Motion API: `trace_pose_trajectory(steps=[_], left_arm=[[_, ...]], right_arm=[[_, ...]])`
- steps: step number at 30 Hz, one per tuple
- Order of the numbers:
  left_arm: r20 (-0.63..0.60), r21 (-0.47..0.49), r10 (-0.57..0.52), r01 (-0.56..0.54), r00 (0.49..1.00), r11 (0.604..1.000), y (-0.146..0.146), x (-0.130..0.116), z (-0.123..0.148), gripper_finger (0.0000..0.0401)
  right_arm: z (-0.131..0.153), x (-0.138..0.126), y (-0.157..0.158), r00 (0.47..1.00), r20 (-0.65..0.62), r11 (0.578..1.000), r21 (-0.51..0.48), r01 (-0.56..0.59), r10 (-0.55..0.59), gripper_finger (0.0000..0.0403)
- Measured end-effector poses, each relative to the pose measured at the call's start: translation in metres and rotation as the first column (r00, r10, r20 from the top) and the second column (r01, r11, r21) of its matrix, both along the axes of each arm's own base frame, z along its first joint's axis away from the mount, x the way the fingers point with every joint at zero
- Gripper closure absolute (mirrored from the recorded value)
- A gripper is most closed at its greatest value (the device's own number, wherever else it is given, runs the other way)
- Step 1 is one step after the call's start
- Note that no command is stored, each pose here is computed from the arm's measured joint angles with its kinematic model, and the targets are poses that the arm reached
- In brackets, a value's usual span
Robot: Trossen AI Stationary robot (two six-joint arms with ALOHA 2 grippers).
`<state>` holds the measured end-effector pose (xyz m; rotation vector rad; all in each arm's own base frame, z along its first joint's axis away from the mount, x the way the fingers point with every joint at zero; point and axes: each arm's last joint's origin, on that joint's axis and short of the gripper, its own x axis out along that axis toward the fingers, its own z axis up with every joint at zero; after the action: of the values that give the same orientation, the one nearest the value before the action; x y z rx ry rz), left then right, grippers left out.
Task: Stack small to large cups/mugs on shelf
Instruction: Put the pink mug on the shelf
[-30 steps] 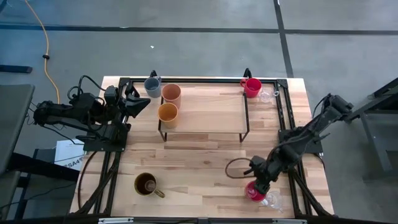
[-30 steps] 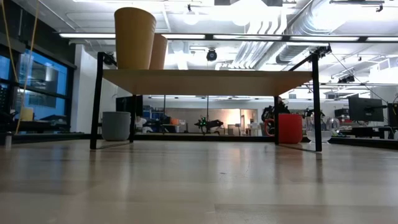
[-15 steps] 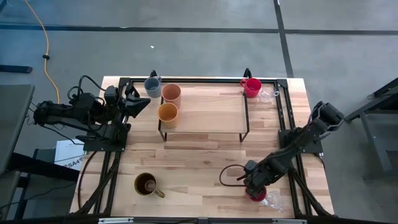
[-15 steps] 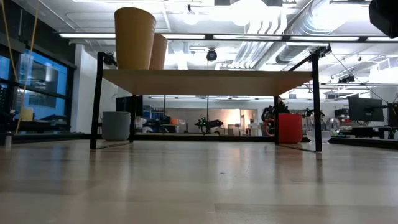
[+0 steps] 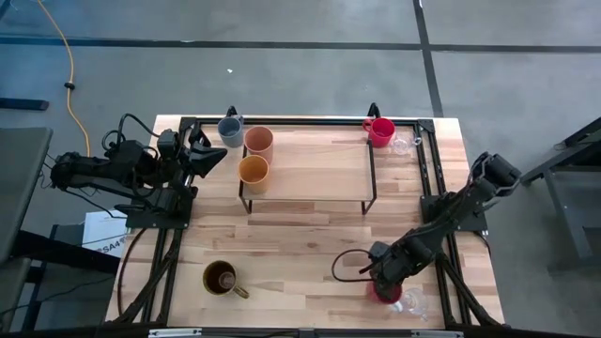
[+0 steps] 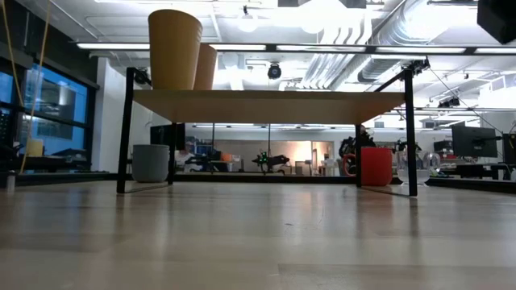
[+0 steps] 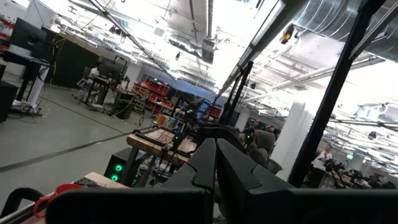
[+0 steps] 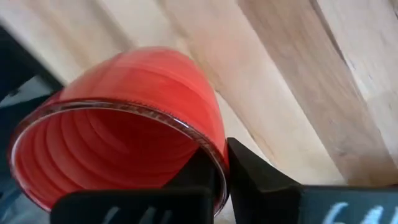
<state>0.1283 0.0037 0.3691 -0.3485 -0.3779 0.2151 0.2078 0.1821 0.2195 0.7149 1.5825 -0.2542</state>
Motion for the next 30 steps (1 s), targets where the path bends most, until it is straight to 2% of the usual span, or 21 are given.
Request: trace_pose_trajectory(steps=[3,6,9,14,18,22,25,30], left_arm=[[0.0,0.0,0.0,0.0,1.0,1.0,0.0,0.0,0.0,0.0398],[0.0,0.0,0.0,0.0,1.0,1.0,0.0,0.0,0.0,0.0398],[0.0,0.0,0.0,0.0,1.0,1.0,0.0,0.0,0.0,0.0398],[0.0,0.0,0.0,0.0,1.0,1.0,0.0,0.0,0.0,0.0398],[0.0,0.0,0.0,0.0,1.0,1.0,0.0,0.0,0.0,0.0398],[0.0,0.0,0.0,0.0,1.0,1.0,0.0,0.0,0.0,0.0398],[0.0,0.0,0.0,0.0,1.0,1.0,0.0,0.0,0.0,0.0398],[0.002,0.0,0.0,0.0,1.0,1.0,0.0,0.0,0.0,0.0398]], right_arm=[[0.018,-0.002,-0.009,0.994,0.079,0.996,0.029,-0.079,0.077,0.0398],[0.048,-0.003,-0.024,0.965,0.192,0.982,0.027,-0.185,0.177,0.0399],[0.084,0.0,-0.047,0.924,0.283,0.965,-0.022,-0.263,0.258,0.04],[0.142,0.023,-0.094,0.846,0.411,0.933,-0.257,-0.251,0.341,0.0401],[0.183,0.044,-0.131,0.793,0.454,0.875,-0.444,-0.194,0.406,0.0402],[0.201,0.056,-0.169,0.827,0.379,0.824,-0.542,-0.164,0.414,0.0402],[0.199,0.066,-0.193,0.871,0.304,0.817,-0.551,-0.17,0.386,0.0402],[0.184,0.08,-0.217,0.908,0.201,0.815,-0.54,-0.21,0.367,0.0402]])
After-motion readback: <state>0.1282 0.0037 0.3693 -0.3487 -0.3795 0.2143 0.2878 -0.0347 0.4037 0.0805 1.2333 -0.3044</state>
